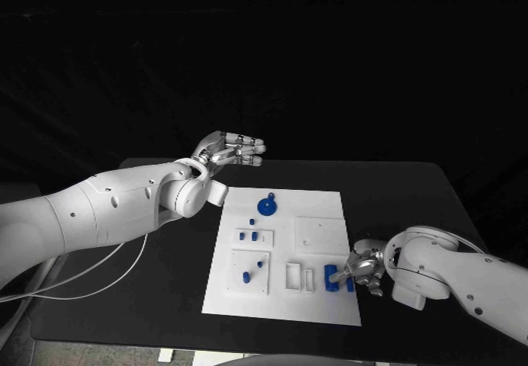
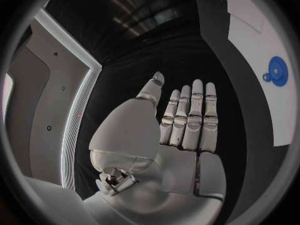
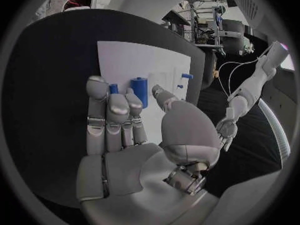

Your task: Assemble the parts on the task board

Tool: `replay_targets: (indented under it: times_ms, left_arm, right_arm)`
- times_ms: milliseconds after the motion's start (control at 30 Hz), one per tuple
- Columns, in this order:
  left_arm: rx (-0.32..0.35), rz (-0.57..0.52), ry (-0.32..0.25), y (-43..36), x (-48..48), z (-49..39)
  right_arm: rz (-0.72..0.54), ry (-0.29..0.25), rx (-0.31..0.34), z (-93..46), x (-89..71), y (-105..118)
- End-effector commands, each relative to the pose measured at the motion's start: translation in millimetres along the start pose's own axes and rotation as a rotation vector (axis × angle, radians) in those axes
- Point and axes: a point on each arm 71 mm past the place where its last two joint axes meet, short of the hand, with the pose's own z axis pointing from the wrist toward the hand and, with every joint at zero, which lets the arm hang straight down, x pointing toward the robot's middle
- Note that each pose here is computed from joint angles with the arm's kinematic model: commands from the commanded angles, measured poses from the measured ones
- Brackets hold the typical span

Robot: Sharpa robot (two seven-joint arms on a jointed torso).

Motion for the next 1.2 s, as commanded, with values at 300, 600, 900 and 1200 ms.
replay_targets:
  times_ms: [300,600,900,1200]
  left_arm:
    - [0.003,-0.015,0.023,-0.7,4.9,1.3]
    - [-0.009,-0.013,0.021,0.4,6.2,2.0]
    - [-0.014,-0.01,0.014,0.8,5.1,1.8]
    - [-0.015,-0.011,0.017,0.7,6.9,2.4]
  right_arm:
    - [-0.001,0.009,0.034,13.4,5.8,3]
    - [0.016,-0.003,0.027,20.9,9.4,12]
    - [0.019,0.004,0.009,23.3,14.6,22]
    - [0.0,0.023,0.007,29.2,21.6,28]
